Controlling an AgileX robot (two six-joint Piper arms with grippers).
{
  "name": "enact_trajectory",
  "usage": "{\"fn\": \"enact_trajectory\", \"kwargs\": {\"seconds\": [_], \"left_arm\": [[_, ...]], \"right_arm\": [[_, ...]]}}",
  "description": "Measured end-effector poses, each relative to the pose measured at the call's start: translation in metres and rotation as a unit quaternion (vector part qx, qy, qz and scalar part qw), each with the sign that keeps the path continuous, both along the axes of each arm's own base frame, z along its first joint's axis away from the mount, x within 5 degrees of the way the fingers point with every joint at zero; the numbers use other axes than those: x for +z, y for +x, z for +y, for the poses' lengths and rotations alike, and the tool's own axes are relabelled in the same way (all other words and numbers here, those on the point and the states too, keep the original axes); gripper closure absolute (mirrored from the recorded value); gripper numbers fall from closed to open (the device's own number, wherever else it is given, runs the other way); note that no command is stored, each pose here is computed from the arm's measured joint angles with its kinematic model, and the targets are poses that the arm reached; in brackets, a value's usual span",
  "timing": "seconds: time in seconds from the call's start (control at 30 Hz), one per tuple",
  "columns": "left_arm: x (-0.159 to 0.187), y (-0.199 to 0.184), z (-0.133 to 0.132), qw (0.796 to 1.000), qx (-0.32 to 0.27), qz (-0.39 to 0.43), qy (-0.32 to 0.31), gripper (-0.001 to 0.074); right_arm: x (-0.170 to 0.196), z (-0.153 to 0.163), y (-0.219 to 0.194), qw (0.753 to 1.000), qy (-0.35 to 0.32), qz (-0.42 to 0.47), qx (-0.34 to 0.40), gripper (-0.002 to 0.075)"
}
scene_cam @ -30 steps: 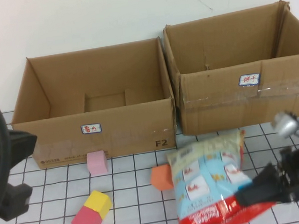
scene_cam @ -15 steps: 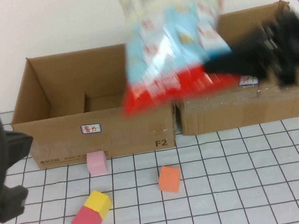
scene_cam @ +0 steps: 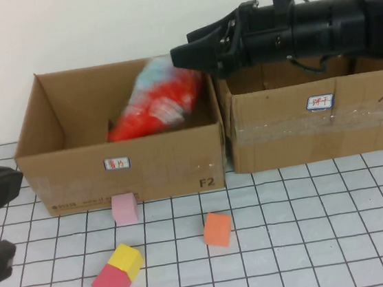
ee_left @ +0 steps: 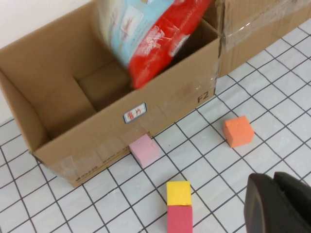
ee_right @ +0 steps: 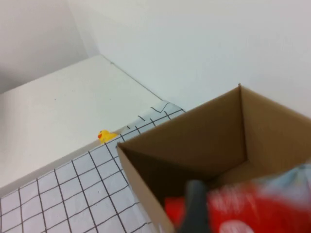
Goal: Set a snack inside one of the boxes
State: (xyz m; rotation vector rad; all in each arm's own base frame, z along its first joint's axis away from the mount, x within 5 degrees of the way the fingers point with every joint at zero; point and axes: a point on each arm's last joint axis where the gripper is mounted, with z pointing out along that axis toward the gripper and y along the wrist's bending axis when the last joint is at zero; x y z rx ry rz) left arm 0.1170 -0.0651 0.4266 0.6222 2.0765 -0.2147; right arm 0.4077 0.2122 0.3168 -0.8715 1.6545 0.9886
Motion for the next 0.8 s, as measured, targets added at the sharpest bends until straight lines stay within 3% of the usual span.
{"fn": "enact_trajectory", "kwargs": {"seconds": [0.1, 0.2, 0.3, 0.47, 0.5, 0.6, 0.8], "left_arm": [[0.000, 0.001, 0.001, 1.000, 0.003, -0.004, 0.006, 0.0736], [0.000, 0.001, 0.001, 1.000, 0.004, -0.005, 0.008, 0.0736], [0.000, 0.001, 0.001, 1.000, 0.005, -0.004, 0.007, 0.0736], [0.000, 0.000, 0.002, 1.000, 0.005, -0.006, 0.007, 0.0736], [0.001, -0.001, 0.003, 1.000, 0.006, -0.008, 0.007, 0.0736], [0.004, -0.006, 0.011, 0.999, 0.027, -0.032, 0.006, 0.0736], [0.001, -0.028, 0.051, 0.982, 0.154, -0.112, -0.001, 0.0736]], "right_arm": [[0.001, 0.001, 0.002, 1.000, 0.007, 0.009, 0.005, 0.0095], [0.012, -0.003, 0.000, 1.000, 0.011, 0.012, 0.018, 0.0094], [0.027, -0.011, -0.009, 0.999, -0.026, -0.003, 0.031, 0.0200], [0.066, -0.030, -0.042, 0.988, -0.131, -0.046, 0.061, 0.0582], [0.072, -0.035, -0.048, 0.986, -0.150, -0.044, 0.058, 0.0623], [0.092, -0.053, -0.072, 0.971, -0.232, -0.043, 0.029, 0.0692], [0.135, -0.099, -0.124, 0.923, -0.372, -0.074, -0.073, 0.0718]]}}
